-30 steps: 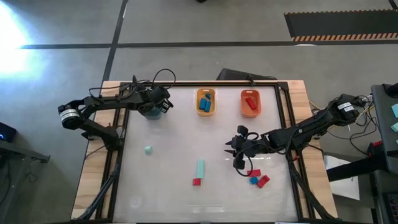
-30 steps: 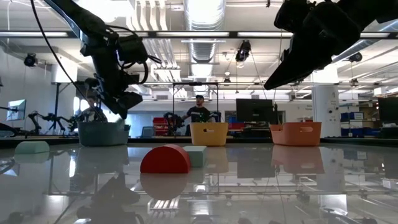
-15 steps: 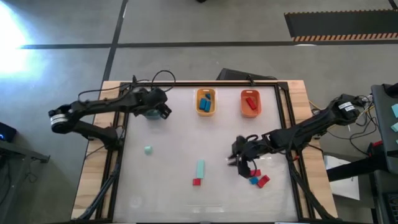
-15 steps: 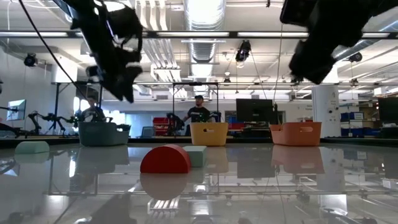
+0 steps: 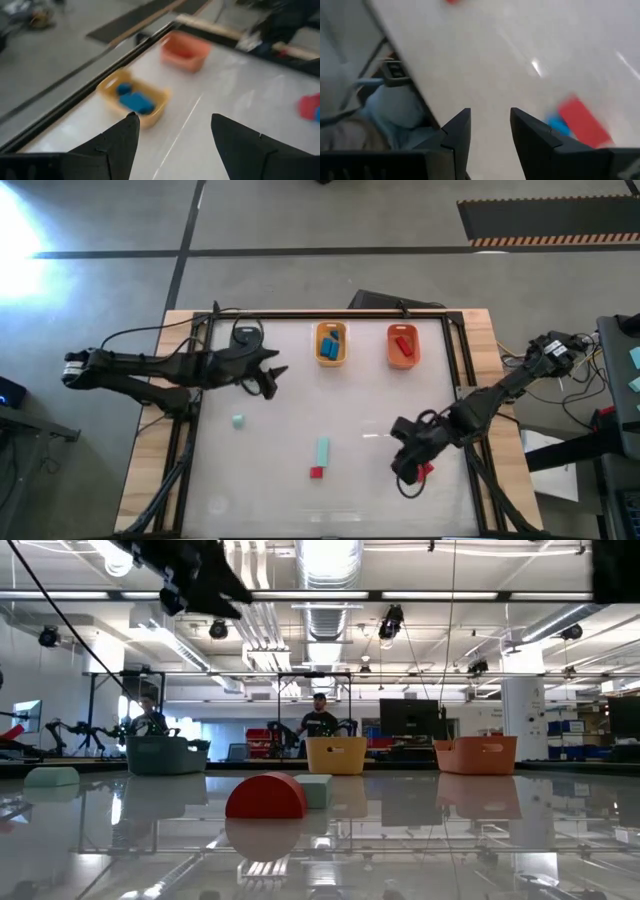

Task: Sort & place blocks by color
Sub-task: Put the red block into the orange bin

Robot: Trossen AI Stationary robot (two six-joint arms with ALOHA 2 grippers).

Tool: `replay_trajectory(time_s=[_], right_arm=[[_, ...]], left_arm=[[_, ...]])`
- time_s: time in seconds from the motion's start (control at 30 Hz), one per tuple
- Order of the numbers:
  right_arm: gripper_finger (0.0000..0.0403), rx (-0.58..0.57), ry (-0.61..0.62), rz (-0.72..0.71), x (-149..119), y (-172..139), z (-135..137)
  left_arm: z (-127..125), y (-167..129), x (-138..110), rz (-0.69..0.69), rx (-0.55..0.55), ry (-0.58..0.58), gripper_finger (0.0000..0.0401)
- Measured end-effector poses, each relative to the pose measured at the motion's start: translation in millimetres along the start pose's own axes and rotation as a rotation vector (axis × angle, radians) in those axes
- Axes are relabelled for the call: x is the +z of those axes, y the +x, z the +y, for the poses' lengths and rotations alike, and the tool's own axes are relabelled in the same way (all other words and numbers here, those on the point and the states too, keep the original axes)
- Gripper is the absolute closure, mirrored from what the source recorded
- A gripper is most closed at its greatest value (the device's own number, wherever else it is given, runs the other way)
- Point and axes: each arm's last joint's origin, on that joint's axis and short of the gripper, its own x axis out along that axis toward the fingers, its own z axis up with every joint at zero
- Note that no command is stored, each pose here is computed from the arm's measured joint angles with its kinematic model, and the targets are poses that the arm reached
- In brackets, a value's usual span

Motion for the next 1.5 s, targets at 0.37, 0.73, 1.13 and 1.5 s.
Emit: replay_trajectory(time_s=[0.37, 0.73, 1.13, 1.5], right_arm=[[0.0275, -0.314, 0.030, 0.157, -39, 3, -31], [0.0276, -0.442, -0.301, 0.128, -42, 16, -57], [0.0290, -0.492, -0.378, 0.069, -43, 24, -68], [0.0184, -0.512, -0.363, 0.071, -43, 39, -66]], left_arm=[[-16, -1, 9, -0.155, -0.088, 0.065, 0.0170], [-17, 1, 6, -0.141, -0.084, 0.076, 0.0170], [-16, 1, 4, -0.136, -0.083, 0.076, 0.0170], [-16, 2, 2, -0.131, -0.082, 0.078, 0.0170]])
